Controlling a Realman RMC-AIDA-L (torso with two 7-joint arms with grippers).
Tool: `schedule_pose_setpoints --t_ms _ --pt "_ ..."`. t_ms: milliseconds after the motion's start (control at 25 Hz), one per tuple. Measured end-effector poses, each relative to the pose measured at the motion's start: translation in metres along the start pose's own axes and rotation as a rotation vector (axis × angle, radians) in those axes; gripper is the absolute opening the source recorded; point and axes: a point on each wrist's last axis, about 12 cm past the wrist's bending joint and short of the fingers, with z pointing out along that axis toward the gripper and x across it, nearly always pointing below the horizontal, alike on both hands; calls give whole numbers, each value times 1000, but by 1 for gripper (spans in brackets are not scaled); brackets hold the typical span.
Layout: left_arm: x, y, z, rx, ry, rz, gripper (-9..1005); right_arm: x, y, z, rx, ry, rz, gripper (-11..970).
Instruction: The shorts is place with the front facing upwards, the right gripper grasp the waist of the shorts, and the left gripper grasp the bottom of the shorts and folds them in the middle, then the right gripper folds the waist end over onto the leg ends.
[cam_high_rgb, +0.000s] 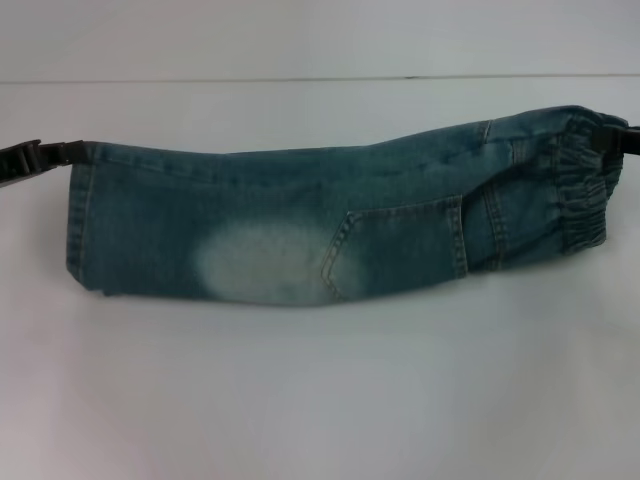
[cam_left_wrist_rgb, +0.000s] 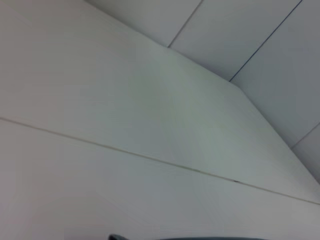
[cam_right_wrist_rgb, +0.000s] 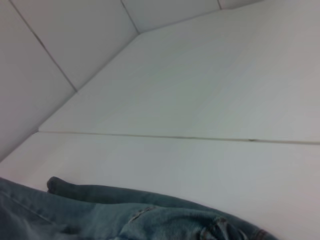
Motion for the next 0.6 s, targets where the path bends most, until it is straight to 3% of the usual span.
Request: schedule_pose_setpoints --t_ms 360,600 --pt "-2 2 4 -21 -52 55 58 -5 -6 14 99 13 -70 43" --pt "-1 6 12 -68 -60 91 59 -3 -4 36 153 18 -87 42"
